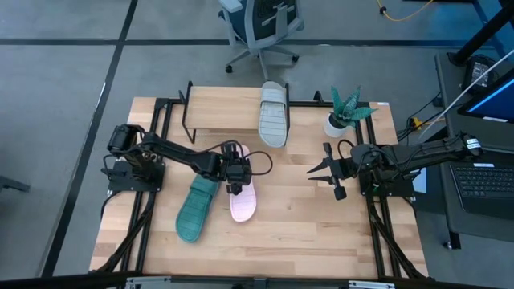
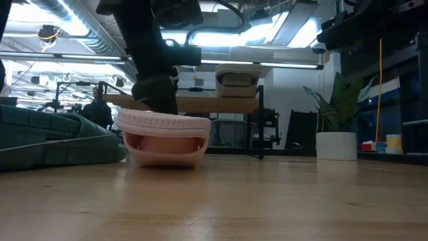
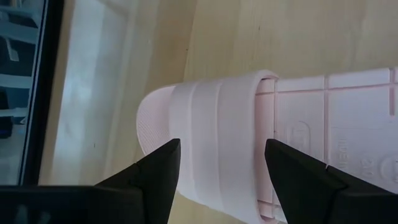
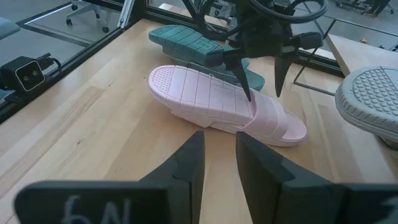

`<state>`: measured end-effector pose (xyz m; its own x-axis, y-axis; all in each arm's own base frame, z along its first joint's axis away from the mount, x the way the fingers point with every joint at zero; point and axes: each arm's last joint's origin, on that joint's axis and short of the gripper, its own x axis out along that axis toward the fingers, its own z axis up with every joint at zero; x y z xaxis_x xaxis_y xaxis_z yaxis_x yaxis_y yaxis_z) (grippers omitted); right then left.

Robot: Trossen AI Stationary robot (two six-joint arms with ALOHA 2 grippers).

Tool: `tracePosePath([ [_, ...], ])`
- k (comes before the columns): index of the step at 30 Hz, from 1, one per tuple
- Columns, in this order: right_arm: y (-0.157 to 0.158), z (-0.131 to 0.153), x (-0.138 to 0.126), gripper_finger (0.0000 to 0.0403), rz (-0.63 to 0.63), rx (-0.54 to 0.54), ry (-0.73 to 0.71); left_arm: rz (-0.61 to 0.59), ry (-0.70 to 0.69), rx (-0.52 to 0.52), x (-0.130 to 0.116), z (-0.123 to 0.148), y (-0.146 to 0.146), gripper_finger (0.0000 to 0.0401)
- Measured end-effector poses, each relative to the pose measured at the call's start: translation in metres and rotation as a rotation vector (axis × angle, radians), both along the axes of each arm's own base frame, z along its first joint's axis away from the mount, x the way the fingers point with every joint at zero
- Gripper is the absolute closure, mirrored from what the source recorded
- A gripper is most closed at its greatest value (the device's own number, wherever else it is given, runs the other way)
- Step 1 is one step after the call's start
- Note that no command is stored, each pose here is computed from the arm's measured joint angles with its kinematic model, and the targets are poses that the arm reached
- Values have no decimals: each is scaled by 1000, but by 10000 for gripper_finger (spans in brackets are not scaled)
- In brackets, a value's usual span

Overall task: Pick and place slippers onto the shelf
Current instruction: Put the pair of pink slippers on the shelf

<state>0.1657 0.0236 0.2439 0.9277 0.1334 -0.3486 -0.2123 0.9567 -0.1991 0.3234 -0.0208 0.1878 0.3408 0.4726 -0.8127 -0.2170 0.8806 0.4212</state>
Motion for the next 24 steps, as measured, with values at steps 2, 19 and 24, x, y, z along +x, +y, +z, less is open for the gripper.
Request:
tracePosePath([
  [2,0,0,0,311,0,0,0,6,10,0,2,-4,2,174],
  [19,0,0,0,311,0,0,5,21,38,10,5,-13,8,174],
  [24,0,0,0,311,0,0,5,44,28,0,5,-13,11,174],
])
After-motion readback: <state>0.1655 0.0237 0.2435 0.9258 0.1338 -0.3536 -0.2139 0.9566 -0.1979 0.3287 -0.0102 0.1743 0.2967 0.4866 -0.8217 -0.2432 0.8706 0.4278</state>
